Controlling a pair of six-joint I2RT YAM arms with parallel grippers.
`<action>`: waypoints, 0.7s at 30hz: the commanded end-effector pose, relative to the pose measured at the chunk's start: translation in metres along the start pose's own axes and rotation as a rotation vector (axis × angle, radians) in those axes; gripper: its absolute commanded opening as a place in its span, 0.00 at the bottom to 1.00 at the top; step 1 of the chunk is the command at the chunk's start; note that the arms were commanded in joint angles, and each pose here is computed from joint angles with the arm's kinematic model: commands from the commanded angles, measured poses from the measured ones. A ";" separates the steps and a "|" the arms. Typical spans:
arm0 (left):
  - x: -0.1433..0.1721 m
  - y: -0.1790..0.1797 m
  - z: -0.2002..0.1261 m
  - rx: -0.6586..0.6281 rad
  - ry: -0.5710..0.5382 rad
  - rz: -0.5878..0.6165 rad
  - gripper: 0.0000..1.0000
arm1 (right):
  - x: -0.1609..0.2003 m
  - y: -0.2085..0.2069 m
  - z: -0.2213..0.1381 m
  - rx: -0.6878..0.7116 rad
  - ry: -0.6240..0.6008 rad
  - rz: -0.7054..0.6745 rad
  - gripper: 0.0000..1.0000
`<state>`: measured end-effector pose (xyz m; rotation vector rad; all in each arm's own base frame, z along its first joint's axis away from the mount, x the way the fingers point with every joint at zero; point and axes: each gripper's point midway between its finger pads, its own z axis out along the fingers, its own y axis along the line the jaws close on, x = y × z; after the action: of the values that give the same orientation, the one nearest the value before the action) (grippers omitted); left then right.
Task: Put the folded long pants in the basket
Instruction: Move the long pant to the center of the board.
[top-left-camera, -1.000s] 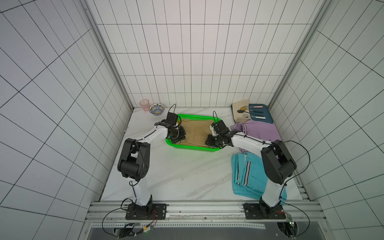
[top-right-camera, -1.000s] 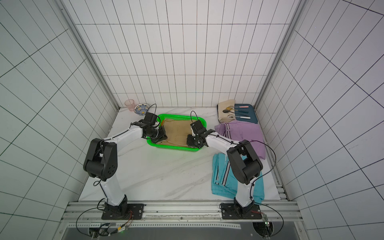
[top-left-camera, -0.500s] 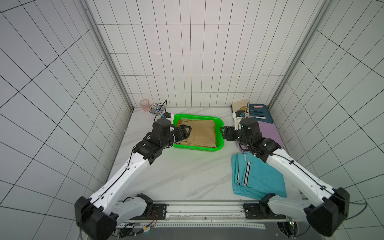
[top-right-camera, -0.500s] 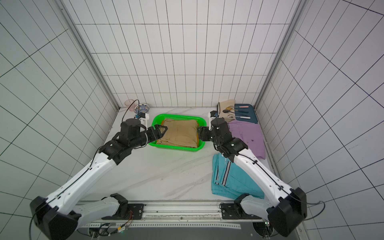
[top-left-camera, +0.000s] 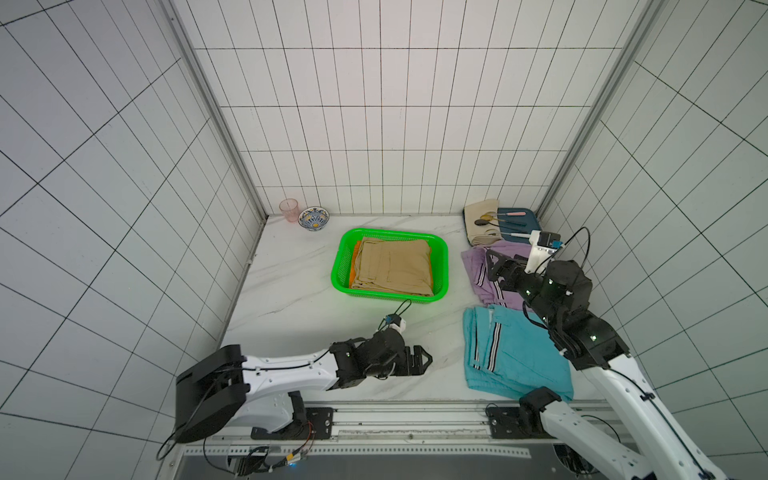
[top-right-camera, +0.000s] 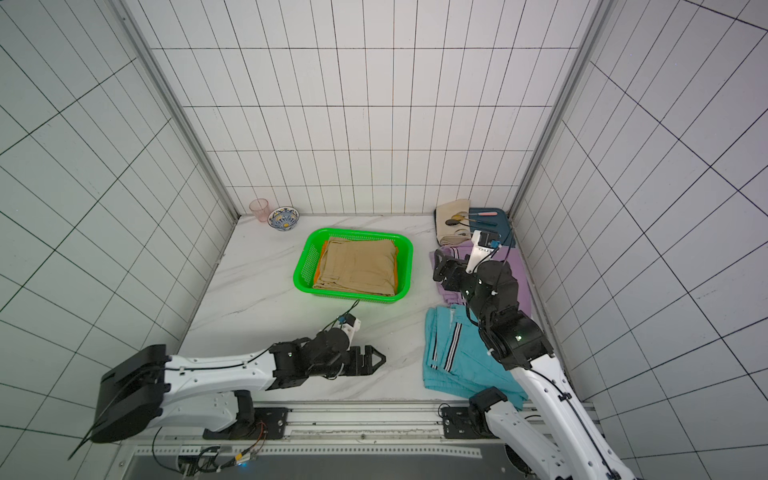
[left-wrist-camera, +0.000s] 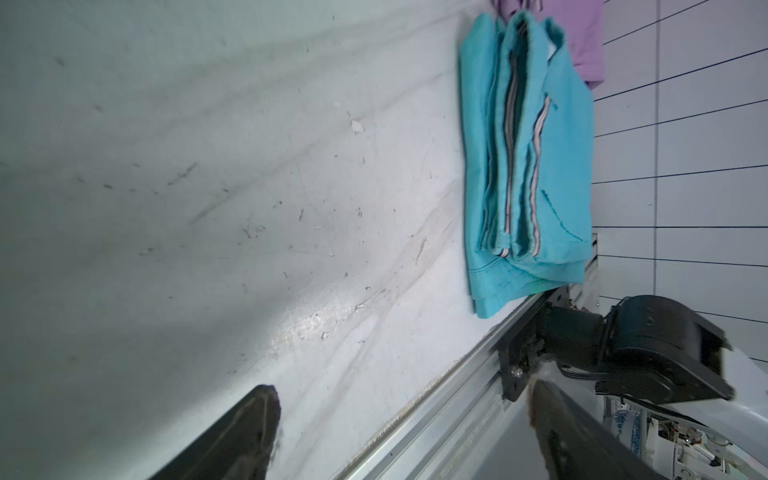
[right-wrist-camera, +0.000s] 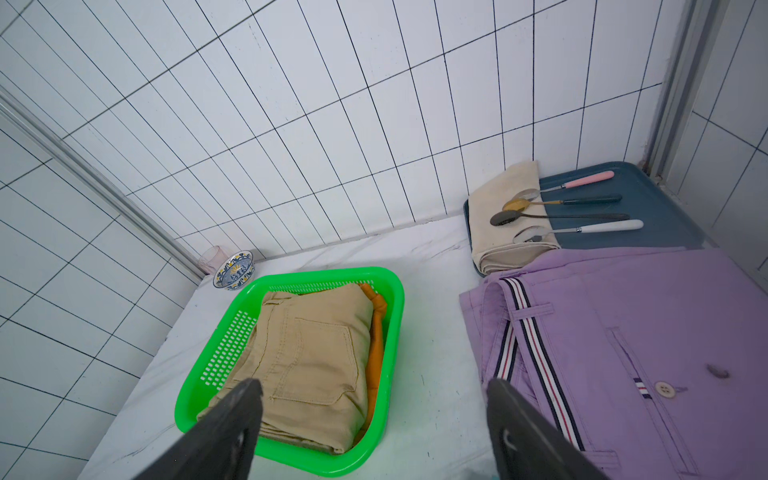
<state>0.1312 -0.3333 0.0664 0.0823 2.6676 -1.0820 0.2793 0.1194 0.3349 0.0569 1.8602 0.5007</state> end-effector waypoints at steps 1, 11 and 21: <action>0.001 -0.030 0.032 0.097 0.019 -0.023 0.97 | -0.002 -0.004 -0.007 0.009 0.001 -0.004 0.88; 0.026 -0.027 0.127 0.072 0.163 -0.068 0.97 | -0.006 -0.010 -0.010 0.012 -0.009 0.018 0.90; 0.033 -0.018 0.174 -0.010 0.210 -0.068 0.86 | -0.010 -0.011 -0.018 0.002 -0.028 0.032 0.91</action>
<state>0.1555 -0.5187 0.0514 0.1532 2.5473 -1.5389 0.2706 0.1032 0.3429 0.0853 1.8358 0.5096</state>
